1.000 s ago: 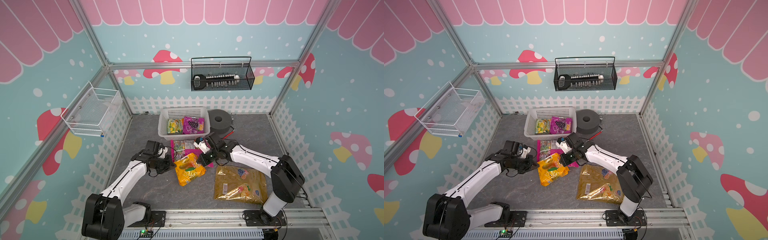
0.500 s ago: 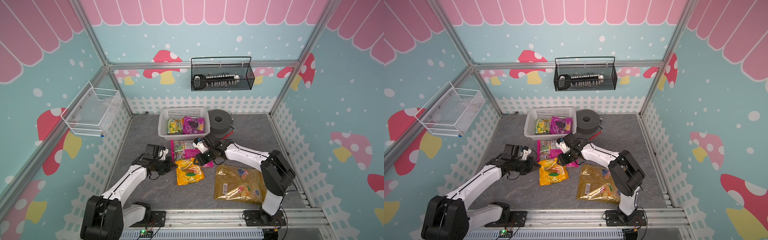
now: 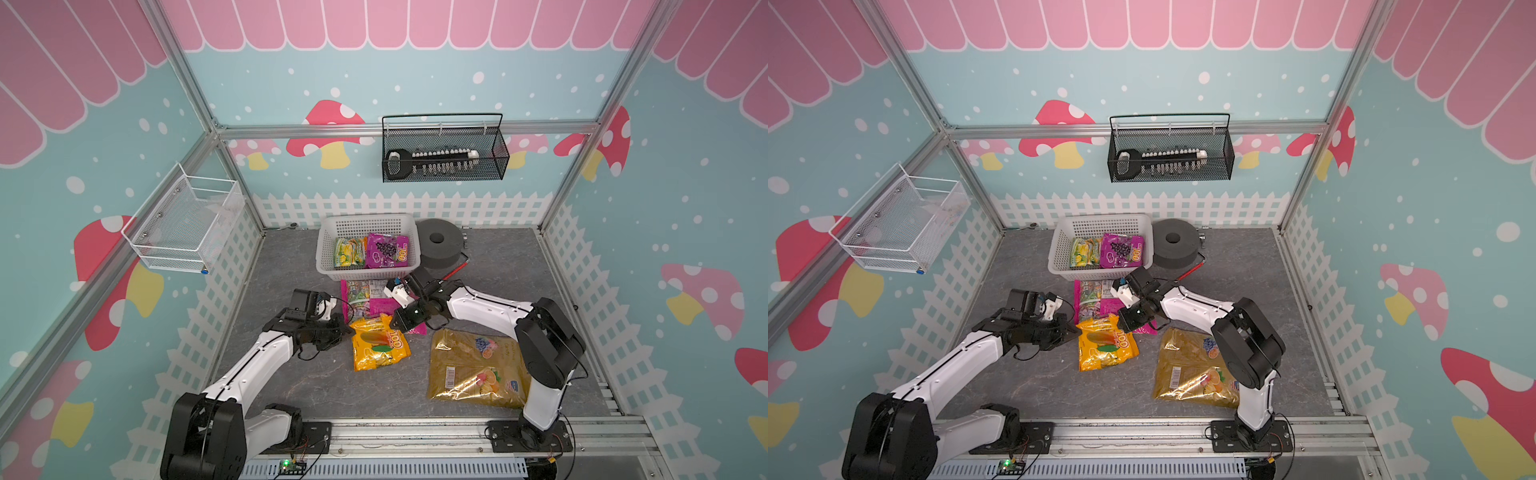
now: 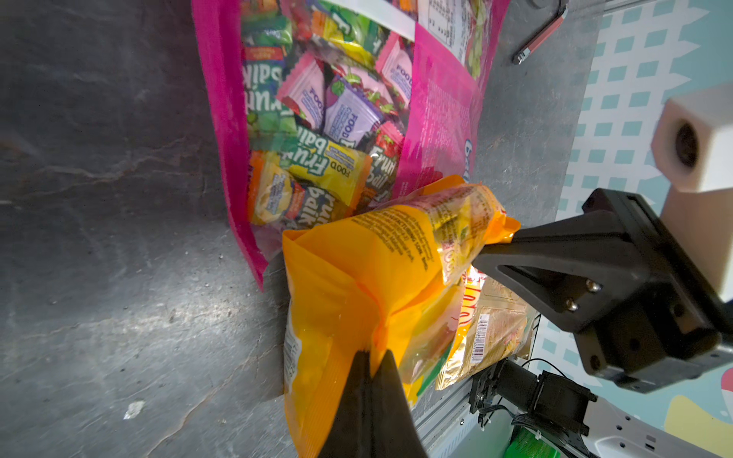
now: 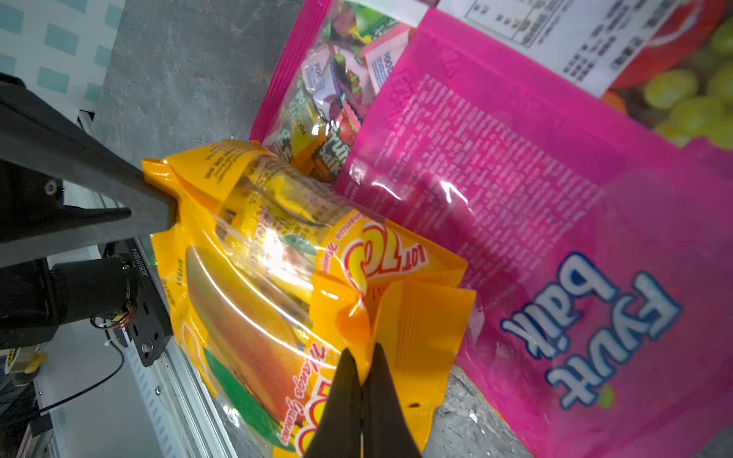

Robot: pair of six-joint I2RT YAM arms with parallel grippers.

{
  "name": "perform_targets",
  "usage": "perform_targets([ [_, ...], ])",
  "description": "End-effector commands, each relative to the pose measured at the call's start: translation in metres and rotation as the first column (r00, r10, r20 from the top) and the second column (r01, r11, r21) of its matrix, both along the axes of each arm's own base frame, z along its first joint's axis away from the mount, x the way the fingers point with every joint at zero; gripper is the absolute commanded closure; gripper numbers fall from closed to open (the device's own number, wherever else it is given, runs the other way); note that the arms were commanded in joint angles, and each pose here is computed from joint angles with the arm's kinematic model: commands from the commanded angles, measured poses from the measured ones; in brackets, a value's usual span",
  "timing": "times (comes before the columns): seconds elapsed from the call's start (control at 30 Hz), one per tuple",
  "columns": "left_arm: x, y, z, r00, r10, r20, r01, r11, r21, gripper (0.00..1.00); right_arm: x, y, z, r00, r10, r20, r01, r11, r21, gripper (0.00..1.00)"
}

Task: Put the candies in the basket
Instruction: Pick up the candy at the center of the board, then place the candy in the basket.

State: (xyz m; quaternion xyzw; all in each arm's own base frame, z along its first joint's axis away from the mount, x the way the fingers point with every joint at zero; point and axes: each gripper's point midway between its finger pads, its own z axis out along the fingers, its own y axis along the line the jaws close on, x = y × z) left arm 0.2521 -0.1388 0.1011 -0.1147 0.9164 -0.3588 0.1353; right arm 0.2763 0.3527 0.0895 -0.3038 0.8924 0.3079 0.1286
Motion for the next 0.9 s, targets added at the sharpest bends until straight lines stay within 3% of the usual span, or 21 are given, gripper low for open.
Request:
perform_targets([
  [0.0,0.033,0.004,0.044,0.983,0.028,0.18,-0.031,0.999,0.01,1.0,0.003,0.013,0.053,0.995,0.036,0.091,-0.047,0.991,0.124,1.0],
  [0.3,0.065,0.018,0.123,0.907,0.072,0.414,-0.109,0.992,0.066,1.0,0.024,0.039,0.144,0.979,-0.005,0.206,-0.059,0.951,0.305,1.0],
  [0.47,0.095,0.045,0.167,0.807,0.111,0.58,-0.247,0.956,0.161,1.0,0.054,0.056,0.183,0.952,-0.075,0.297,-0.041,0.93,0.365,1.0],
  [0.57,0.113,0.053,0.188,0.75,0.135,0.648,-0.303,0.94,0.155,1.0,0.075,0.066,0.203,0.926,-0.123,0.358,-0.032,0.917,0.398,1.0],
  [0.87,0.158,0.072,0.232,0.634,0.128,0.763,-0.423,0.883,0.204,1.0,0.127,0.1,0.214,0.882,-0.169,0.44,-0.029,0.912,0.409,1.0],
])
